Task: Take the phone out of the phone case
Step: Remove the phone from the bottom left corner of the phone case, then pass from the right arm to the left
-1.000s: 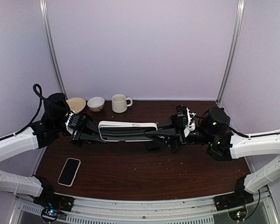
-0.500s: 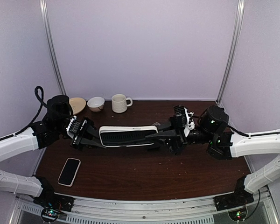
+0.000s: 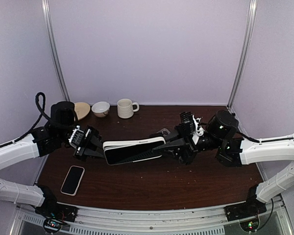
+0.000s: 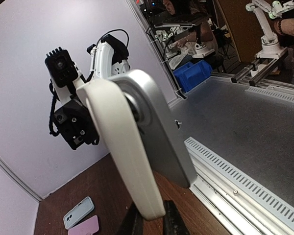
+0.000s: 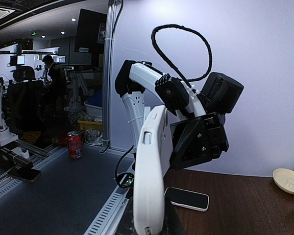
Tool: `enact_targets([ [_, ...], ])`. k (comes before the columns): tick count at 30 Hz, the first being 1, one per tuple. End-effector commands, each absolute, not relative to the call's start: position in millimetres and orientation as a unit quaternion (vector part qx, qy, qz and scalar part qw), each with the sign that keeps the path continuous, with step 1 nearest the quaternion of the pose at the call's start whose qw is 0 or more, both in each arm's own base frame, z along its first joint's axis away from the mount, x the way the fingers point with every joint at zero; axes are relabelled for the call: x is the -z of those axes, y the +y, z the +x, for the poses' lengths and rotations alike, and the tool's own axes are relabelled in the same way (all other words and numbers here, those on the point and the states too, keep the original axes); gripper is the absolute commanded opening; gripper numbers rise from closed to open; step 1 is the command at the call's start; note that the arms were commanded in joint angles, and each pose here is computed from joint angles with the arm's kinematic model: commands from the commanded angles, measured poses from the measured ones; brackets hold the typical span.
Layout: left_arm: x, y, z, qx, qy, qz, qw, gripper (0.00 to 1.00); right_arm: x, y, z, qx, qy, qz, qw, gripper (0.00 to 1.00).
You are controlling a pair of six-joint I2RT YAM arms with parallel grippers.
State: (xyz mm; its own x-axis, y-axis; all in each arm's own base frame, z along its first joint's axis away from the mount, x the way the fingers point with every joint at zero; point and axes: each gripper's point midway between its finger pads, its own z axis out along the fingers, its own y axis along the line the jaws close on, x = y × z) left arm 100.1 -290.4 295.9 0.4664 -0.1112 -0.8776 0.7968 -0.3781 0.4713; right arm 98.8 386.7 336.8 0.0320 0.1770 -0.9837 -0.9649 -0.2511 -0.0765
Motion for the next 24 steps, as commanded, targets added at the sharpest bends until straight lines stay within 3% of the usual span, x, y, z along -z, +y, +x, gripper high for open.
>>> enact_targets([
  [1, -315, -291, 105, 0.430, 0.227, 0.697, 0.527, 0.07, -340, 384, 77, -0.609, 0.345, -0.558, 0.446, 0.00],
  [11, -315, -293, 111, 0.422, 0.243, 0.696, 0.528, 0.09, -339, 380, 79, -0.587, 0.349, -0.567, 0.461, 0.00],
  [13, -315, -295, 117, 0.405, 0.255, 0.695, 0.536, 0.16, -338, 377, 80, -0.570, 0.351, -0.575, 0.471, 0.00],
  [15, -314, -297, 132, 0.365, 0.278, 0.692, 0.557, 0.22, -338, 372, 82, -0.553, 0.357, -0.581, 0.479, 0.00],
  [24, -331, -289, 208, 0.182, 0.383, 0.615, 0.665, 0.35, -339, 343, 100, -0.473, 0.398, -0.584, 0.526, 0.00],
])
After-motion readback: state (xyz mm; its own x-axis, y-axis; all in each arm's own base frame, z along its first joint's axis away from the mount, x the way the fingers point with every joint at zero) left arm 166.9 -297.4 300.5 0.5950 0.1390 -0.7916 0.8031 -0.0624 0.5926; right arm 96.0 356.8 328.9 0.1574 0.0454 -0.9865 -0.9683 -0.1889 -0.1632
